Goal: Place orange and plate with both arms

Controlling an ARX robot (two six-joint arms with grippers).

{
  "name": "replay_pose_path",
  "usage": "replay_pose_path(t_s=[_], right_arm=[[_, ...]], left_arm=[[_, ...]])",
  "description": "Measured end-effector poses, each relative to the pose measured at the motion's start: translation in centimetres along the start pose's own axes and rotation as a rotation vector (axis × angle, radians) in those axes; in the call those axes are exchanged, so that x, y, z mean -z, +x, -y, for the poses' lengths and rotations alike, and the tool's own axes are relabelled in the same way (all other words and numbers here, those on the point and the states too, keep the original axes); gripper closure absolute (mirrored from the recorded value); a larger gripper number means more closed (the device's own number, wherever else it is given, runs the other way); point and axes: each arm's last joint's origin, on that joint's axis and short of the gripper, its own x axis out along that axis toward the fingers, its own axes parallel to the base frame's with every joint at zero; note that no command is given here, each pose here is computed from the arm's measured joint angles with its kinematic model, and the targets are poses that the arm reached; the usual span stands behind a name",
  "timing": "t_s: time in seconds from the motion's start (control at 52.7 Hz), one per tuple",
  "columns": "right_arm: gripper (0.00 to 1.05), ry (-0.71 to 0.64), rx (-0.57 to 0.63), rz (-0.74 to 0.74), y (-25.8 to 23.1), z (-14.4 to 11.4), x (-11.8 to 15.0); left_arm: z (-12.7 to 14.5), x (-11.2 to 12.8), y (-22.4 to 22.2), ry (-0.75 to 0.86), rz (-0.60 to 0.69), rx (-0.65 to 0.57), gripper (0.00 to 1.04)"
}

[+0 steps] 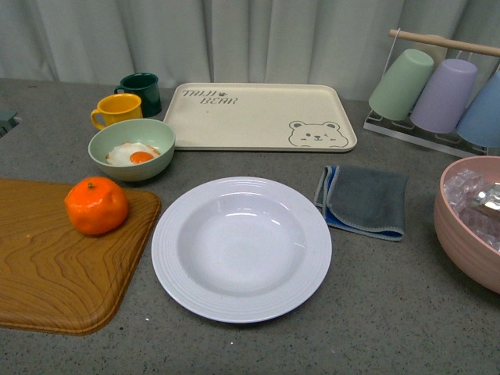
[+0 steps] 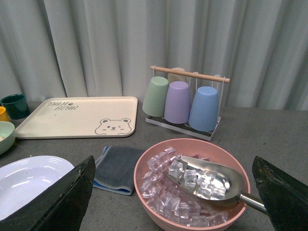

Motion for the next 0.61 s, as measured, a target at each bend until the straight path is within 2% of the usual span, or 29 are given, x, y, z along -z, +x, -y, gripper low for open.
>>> replay_pose_path(t_s=[0.607], right_arm=[[0.09, 0.000, 0.000, 0.000, 0.00, 0.00, 0.00]], left_arm=[[0.00, 0.00, 0.00, 0.000, 0.000, 0.000, 0.07]])
